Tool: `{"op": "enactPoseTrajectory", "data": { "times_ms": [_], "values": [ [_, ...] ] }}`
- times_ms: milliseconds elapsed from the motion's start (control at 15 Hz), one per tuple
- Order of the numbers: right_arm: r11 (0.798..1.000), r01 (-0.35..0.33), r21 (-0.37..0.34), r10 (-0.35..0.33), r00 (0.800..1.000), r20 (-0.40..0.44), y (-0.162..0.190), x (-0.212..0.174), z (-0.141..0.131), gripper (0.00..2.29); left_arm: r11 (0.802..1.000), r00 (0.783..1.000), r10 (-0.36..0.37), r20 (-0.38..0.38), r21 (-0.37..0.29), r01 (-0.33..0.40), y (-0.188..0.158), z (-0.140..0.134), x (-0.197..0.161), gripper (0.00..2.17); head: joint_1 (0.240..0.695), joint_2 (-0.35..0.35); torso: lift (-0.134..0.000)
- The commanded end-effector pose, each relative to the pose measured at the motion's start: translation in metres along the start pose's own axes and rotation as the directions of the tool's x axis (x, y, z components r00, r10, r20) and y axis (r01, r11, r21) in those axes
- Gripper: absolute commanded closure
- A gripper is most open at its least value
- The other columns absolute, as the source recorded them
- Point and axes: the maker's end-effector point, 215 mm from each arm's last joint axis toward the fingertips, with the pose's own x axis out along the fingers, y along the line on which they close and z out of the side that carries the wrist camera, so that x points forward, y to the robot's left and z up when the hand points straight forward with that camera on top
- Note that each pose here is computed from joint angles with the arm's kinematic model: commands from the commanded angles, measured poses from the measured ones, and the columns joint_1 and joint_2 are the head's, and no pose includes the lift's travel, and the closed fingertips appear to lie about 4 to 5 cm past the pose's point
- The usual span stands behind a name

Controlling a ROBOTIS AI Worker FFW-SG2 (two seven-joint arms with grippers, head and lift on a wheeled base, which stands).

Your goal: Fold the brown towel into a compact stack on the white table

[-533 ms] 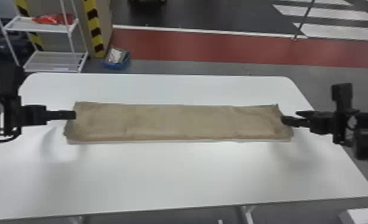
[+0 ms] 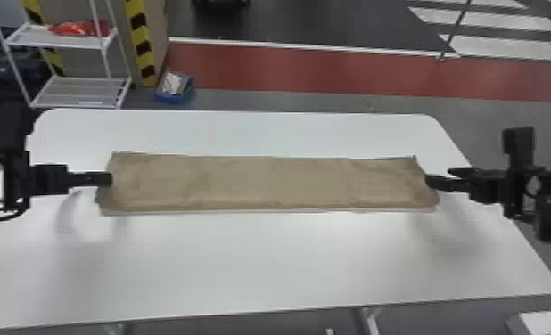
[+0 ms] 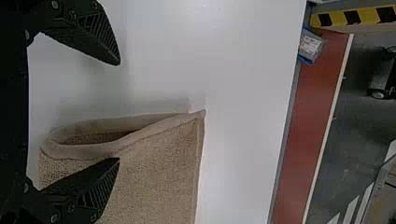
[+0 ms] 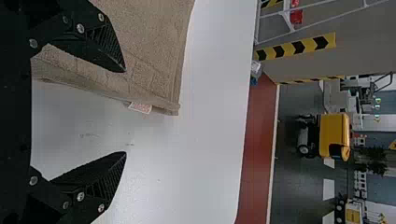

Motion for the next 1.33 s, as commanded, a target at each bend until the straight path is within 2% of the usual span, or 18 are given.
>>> {"op": "enactPoseTrajectory", "data": {
  "times_ms": [0, 467, 600, 933, 1000, 1133, 1200, 1267],
  "values": [
    [1.0, -0.002, 0.007, 0.002, 1.0, 0.0, 0.001, 0.0, -0.003, 0.29, 1.0, 1.0, -0.004, 0.002, -0.001, 0.004, -0.001, -0.004, -0.001, 0.17, 0.695, -0.122, -0.12],
    [1.0, -0.011, 0.024, 0.012, 1.0, -0.002, 0.0, -0.003, -0.007, 0.29, 1.0, 1.0, -0.024, 0.001, -0.007, 0.024, -0.009, -0.005, 0.001, 0.17, 0.695, -0.125, -0.12],
    [0.998, -0.018, 0.058, 0.017, 1.0, 0.009, -0.001, -0.007, -0.013, 0.29, 1.0, 1.0, -0.022, 0.0, -0.001, 0.022, -0.012, -0.004, 0.002, 0.17, 0.695, -0.131, -0.12],
    [0.998, -0.015, 0.061, 0.015, 1.0, 0.007, -0.003, -0.009, -0.016, 0.29, 1.0, 1.0, -0.014, -0.015, 0.014, 0.015, -0.016, -0.009, 0.006, 0.21, 0.695, -0.14, -0.12],
    [0.998, -0.013, 0.061, 0.012, 1.0, 0.009, -0.003, -0.009, -0.015, 0.29, 1.0, 1.0, -0.022, -0.017, 0.015, 0.022, -0.018, -0.009, 0.006, 0.27, 0.695, -0.143, -0.12],
    [0.998, -0.014, 0.06, 0.013, 1.0, 0.012, -0.003, -0.009, -0.014, 0.29, 0.999, 0.999, -0.038, -0.018, 0.023, 0.038, -0.027, -0.01, 0.009, 0.6, 0.695, -0.147, -0.12],
    [0.998, -0.016, 0.062, 0.015, 1.0, 0.012, -0.002, -0.008, -0.015, 0.29, 0.998, 0.999, -0.044, -0.012, 0.033, 0.044, -0.033, -0.007, 0.01, 0.87, 0.695, -0.15, -0.12],
    [0.998, -0.017, 0.065, 0.016, 1.0, 0.015, -0.002, -0.008, -0.014, 0.29, 0.998, 0.999, -0.052, -0.011, 0.033, 0.052, -0.038, -0.007, 0.012, 1.24, 0.695, -0.153, -0.12]
  ]
}}
